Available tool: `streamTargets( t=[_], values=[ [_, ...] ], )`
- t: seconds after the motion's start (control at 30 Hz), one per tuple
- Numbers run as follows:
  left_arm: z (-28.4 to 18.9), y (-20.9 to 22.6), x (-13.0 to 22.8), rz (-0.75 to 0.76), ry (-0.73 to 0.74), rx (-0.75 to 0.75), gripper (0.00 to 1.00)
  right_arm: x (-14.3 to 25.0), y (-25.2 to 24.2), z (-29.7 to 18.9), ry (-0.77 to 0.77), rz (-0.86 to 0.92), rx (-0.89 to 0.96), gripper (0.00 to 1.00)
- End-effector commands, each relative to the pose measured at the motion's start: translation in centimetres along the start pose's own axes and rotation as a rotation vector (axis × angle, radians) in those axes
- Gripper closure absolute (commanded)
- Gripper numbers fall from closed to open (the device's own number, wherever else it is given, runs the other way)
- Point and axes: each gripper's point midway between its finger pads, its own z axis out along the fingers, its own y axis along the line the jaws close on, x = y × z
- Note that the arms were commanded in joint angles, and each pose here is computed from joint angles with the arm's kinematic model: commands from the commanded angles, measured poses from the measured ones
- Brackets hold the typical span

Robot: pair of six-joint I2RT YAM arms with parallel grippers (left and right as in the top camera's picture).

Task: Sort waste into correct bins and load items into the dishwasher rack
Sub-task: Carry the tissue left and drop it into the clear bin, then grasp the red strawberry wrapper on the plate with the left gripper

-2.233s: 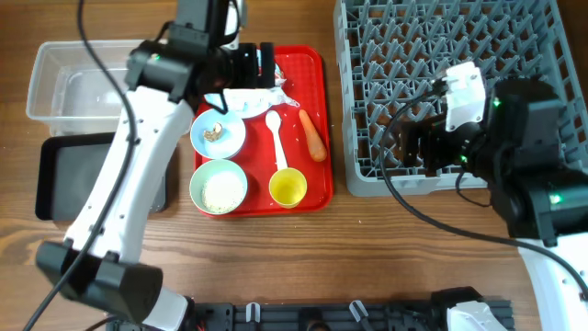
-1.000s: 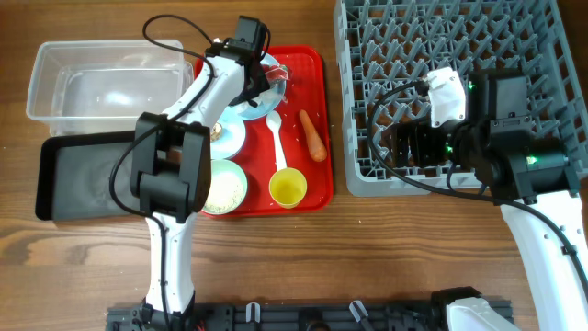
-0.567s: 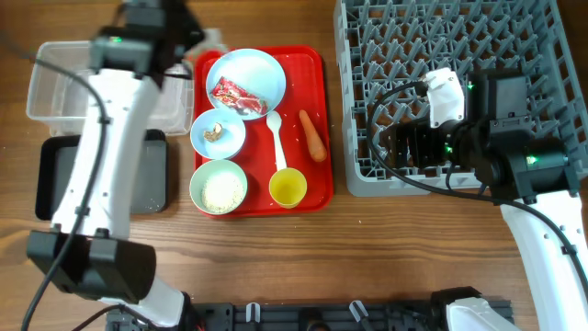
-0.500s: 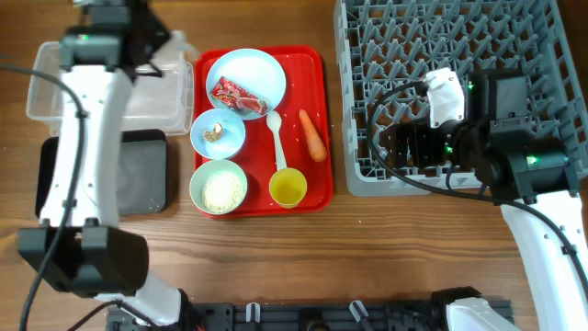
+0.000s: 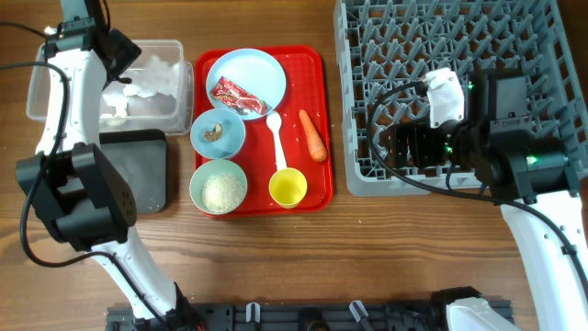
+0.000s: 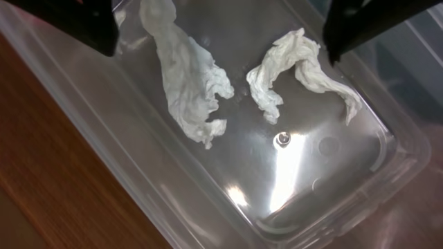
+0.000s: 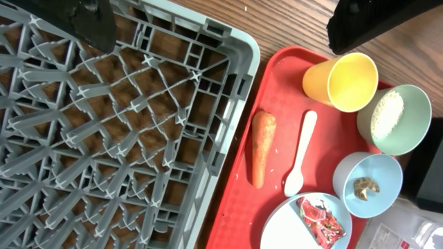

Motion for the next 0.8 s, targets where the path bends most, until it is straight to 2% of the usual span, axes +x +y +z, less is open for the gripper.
streamTargets(
  t=[0.0, 0.07, 0.17, 0.3, 0.4, 0.5, 0.6, 0.77],
  values=[
    [-3.2, -1.0, -0.4, 0.0, 0.004, 0.09, 0.09, -0.5, 0.6, -0.3, -0.015, -0.017, -0.023, 0.01],
    [-5.3, -3.1, -0.1, 0.066, 0.028, 0.222, 0.02, -0.5, 0.6, -0.3, -0.015, -0.018, -0.023, 0.0],
    [-9.7, -6.3, 1.0, 0.241, 0.065, 0.471, 0.01, -0.5, 0.6, -0.3, -0.014, -0.017, -0.023, 0.0],
    [-13.4, -8.4, 4.2, 0.316, 0.131, 0.564, 0.02, -0.5, 0.6, -0.3, -0.014, -0.018, -0.023, 0.0],
    [-14.0, -11.4, 9.1, 0.28, 0.214, 0.53, 0.05, -0.5, 0.6, -0.3, -0.014, -0.017, -0.023, 0.0],
    [-12.5, -13.9, 12.7, 0.252, 0.185, 0.408, 0.04, -0.4, 0.6, -0.3, -0.011, -0.016, -0.023, 0.0],
    [-9.9, -16.1, 15.8, 0.227, 0.143, 0.318, 0.04, -0.2, 0.6, -0.3, -0.003, -0.014, -0.024, 0.0],
    [-4.4, -17.3, 20.1, 0.122, 0.181, 0.213, 0.04, 0.3, 0.6, -0.3, 0.021, -0.008, -0.026, 0.0]
  ],
)
